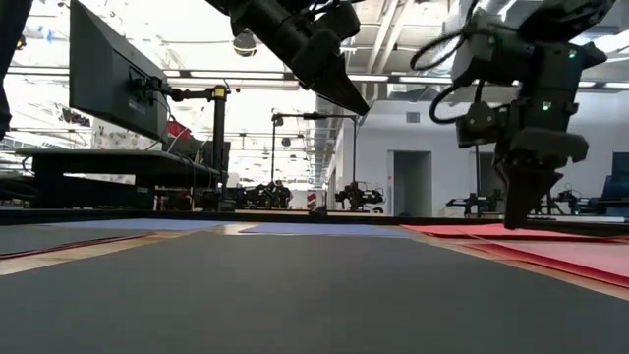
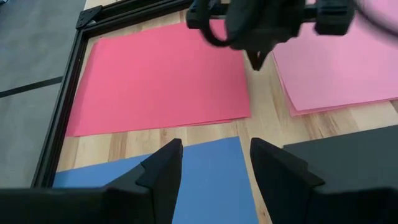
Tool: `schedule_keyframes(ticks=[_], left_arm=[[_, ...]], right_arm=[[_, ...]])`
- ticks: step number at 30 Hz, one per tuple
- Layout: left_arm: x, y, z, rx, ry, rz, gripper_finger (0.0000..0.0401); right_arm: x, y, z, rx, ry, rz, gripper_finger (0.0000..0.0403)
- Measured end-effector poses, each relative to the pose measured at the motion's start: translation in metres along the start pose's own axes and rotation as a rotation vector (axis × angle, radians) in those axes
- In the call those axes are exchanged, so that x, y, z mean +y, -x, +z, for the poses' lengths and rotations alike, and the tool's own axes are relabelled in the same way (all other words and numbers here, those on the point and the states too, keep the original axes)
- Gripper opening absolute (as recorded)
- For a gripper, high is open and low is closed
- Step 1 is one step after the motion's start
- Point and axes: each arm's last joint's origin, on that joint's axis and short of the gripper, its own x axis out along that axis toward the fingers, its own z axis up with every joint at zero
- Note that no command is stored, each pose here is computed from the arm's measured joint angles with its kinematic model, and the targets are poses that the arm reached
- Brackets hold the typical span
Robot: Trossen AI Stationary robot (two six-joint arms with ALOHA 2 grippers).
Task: Organize paper
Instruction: Adjust the stacked colored papers
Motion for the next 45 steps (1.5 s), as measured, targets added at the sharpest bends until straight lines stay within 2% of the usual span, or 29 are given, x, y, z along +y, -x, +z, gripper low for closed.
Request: schedule_keyframes(ticks=[7,11,20,45], left_arm=[[0.0,0.0,0.0,0.002,0.0,0.0,0.0173],[0.0,0.0,0.0,0.004,0.0,-0.002,0.0173],[0.0,0.0,-0.001,0.007,0.0,-0.003,0.0173],[0.0,0.0,0.0,0.004,0.0,-0.001,0.0173]], right_arm=[[-0.008,-0.02,0.001,0.109,0.005,-0.053,0.0],[-0.01,-0.021,0.002,0.121,-0.006,-0.058,0.0],[-0.013,-0.012,0.002,0.063,-0.04,-0.046,0.0],[-0.026,-0.013,0.009,0.034,-0.06,-0.078,0.0]])
